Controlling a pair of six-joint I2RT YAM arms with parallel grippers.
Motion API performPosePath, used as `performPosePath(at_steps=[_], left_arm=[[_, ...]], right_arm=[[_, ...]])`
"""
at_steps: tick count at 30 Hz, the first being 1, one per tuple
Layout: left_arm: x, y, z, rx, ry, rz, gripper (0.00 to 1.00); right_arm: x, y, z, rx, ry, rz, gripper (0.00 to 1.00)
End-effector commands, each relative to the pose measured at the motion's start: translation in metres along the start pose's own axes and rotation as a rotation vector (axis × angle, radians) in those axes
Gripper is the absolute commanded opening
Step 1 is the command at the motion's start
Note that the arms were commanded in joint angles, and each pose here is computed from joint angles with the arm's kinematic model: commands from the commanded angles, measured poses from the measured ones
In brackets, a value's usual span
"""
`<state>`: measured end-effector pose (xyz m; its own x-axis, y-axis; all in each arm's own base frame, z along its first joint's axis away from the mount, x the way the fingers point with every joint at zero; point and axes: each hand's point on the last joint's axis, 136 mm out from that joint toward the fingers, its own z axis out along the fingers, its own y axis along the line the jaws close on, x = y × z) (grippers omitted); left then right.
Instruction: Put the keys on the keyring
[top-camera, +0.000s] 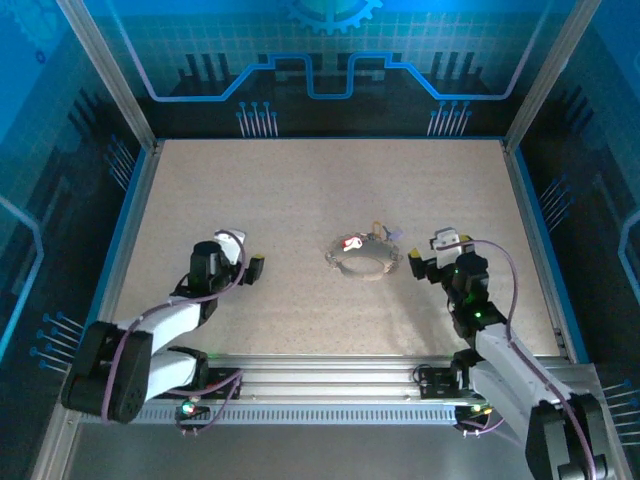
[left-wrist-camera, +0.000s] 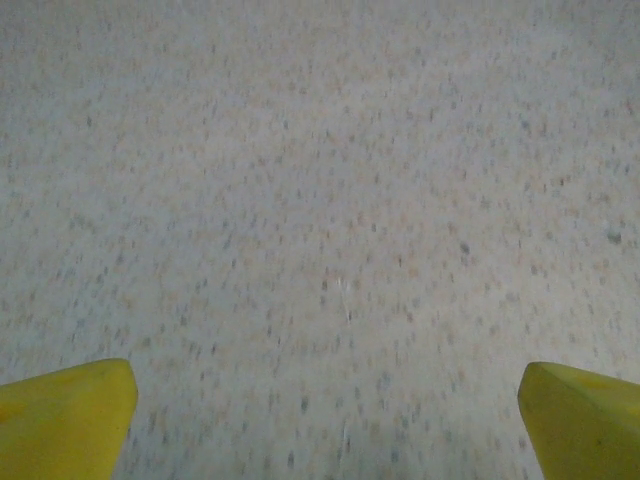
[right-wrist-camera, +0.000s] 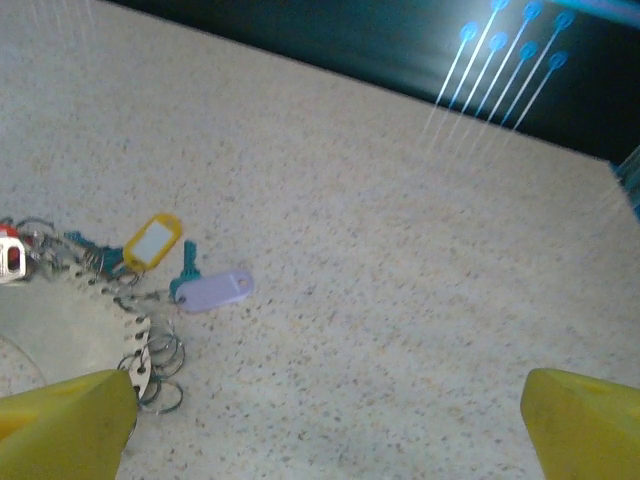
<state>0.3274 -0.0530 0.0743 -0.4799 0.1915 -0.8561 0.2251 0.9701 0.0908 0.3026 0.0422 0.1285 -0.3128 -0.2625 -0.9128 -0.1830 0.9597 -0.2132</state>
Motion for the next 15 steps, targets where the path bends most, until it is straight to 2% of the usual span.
performPosePath(at_steps=[1, 4, 7, 10, 11, 12, 13, 14, 15], left_arm=[[-0.055, 0.007, 0.007, 0.002, -0.219, 0.003, 0.99], [-0.063, 0.008, 0.021, 0.029, -0.231, -0.044, 0.99], [-0.057, 0.022, 0.027, -0.025, -0.203, -0.099, 0.99], [-0.048, 0.038, 0.024, -0.058, -0.245, -0.173, 0.99], [-0.048, 0.041, 0.029, -0.054, -0.295, -0.171, 0.99], [-0.044, 0.042, 0.034, -0.059, -0.288, -0.175, 0.99], [-0.041, 0.043, 0.034, -0.064, -0.221, -0.195, 0.99], [-0.044, 0.042, 0.038, -0.05, -0.203, -0.187, 0.99], [-0.045, 0.047, 0.039, -0.067, -0.233, -0.201, 0.99]], right_arm=[[-0.017, 0.007, 0.009, -0.053, -0.102, 0.025, 1.0], [-0.014, 0.007, 0.021, -0.057, -0.107, 0.039, 1.0], [-0.018, 0.0, 0.034, -0.04, -0.12, 0.047, 1.0], [-0.021, -0.006, 0.046, -0.037, -0.126, 0.066, 1.0], [-0.02, -0.006, 0.051, -0.043, -0.113, 0.078, 1.0], [-0.019, -0.004, 0.056, -0.049, -0.115, 0.083, 1.0], [-0.015, -0.003, 0.06, -0.053, -0.118, 0.083, 1.0], [-0.011, -0.001, 0.065, -0.048, -0.115, 0.082, 1.0], [-0.003, -0.001, 0.071, -0.038, -0.095, 0.081, 1.0]])
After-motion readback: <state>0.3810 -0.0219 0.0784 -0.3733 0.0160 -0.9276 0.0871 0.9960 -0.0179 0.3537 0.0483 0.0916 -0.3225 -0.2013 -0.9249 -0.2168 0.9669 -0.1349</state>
